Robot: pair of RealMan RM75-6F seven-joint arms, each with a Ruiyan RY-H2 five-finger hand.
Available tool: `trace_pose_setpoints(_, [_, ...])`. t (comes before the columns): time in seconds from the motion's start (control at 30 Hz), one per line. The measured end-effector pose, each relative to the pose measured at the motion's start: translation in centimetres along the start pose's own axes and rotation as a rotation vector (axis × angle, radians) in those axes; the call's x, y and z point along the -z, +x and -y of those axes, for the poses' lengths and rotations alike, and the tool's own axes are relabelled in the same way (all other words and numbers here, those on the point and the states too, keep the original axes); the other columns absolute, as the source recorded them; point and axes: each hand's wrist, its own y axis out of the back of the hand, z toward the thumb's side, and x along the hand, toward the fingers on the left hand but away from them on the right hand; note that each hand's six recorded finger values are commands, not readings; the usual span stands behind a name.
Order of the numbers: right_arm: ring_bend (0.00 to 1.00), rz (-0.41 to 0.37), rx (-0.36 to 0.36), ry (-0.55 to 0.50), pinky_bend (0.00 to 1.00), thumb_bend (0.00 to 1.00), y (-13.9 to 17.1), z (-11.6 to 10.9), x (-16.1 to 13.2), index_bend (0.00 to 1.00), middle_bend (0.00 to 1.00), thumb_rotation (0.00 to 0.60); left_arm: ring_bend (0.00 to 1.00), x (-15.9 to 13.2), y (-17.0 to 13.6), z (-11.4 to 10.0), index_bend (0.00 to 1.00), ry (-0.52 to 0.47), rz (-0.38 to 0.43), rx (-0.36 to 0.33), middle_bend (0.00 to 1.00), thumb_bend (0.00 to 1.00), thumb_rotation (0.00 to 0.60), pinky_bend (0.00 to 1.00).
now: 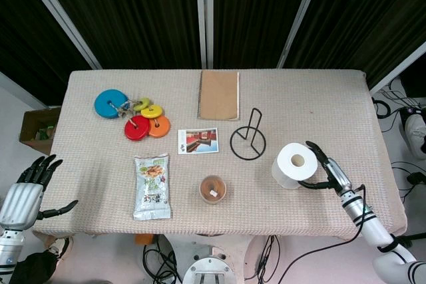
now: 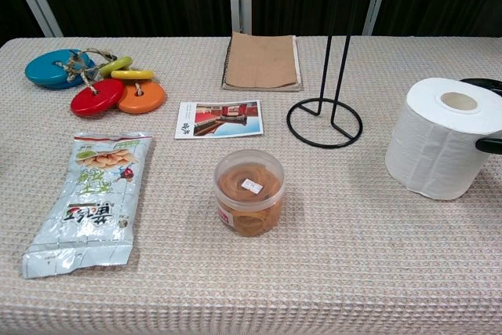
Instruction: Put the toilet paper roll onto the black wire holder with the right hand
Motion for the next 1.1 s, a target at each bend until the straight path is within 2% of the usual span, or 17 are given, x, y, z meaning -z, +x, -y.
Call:
trace_pose_setpoints(0.13, [0.0,0.005,-0.024,0.012,0.0,0.0,-0.2,0.4,0.0,0.0,0.0,0.6,0.04,0.1,0.0,-0.1,0.11,-0.002,-0.001,-0.002,0.05,0.1,0.258,0.2])
trace_pose_setpoints(0.23, [0.0,0.014,-0.046,0.024,0.0,0.01,-0.3,0.7,0.0,0.02,0.07,0.6,0.04,0.1,0.0,-0.1,0.11,-0.002,-0.001,-0.001,0.05,0.1,0.258,0.2])
trace_pose_setpoints(0.37, [0.1,0.023,-0.074,0.053,0.09,0.06,-0.3,0.9,0.1,0.22,0.27,0.6,0.04,0.0,0.0,0.0,0.11,-0.002,-0.001,-0.001,0.05,0.1,0.259,0.2])
trace_pose_setpoints(0.53, [0.25,0.016,-0.046,0.069,0.25,0.19,-0.4,0.5,-0.1,0.47,0.41,0.6,0.04,0.0,-0.1,0.0,0.11,-0.002,-0.001,-0.001,0.05,0.1,0.257,0.2])
trace_pose_setpoints(0.6, [0.29,0.009,-0.026,0.073,0.29,0.22,-0.5,0.3,-0.2,0.54,0.44,0.6,0.04,0.1,-0.1,0.0,0.11,-0.002,-0.002,-0.002,0.05,0.1,0.257,0.2])
trace_pose_setpoints(0.7, [0.32,-0.012,0.011,0.071,0.33,0.24,-0.4,-0.1,-0.7,0.59,0.46,0.6,0.04,0.1,-0.1,0.0,0.11,-0.003,-0.003,-0.002,0.05,0.1,0.257,0.2])
trace_pose_setpoints(0.9, [0.32,-0.122,0.077,0.042,0.33,0.24,0.2,-1.3,-3.3,0.6,0.46,0.6,0.04,0.2,-0.1,0.1,0.11,-0.005,-0.003,0.002,0.05,0.1,0.259,0.2])
trace_pose_setpoints(1.1, [0.33,-0.322,0.137,0.009,0.33,0.24,1.9,-2.6,-8.7,0.61,0.46,0.6,0.04,0.2,0.0,0.2,0.11,-0.008,-0.001,0.003,0.05,0.1,0.26,0.2])
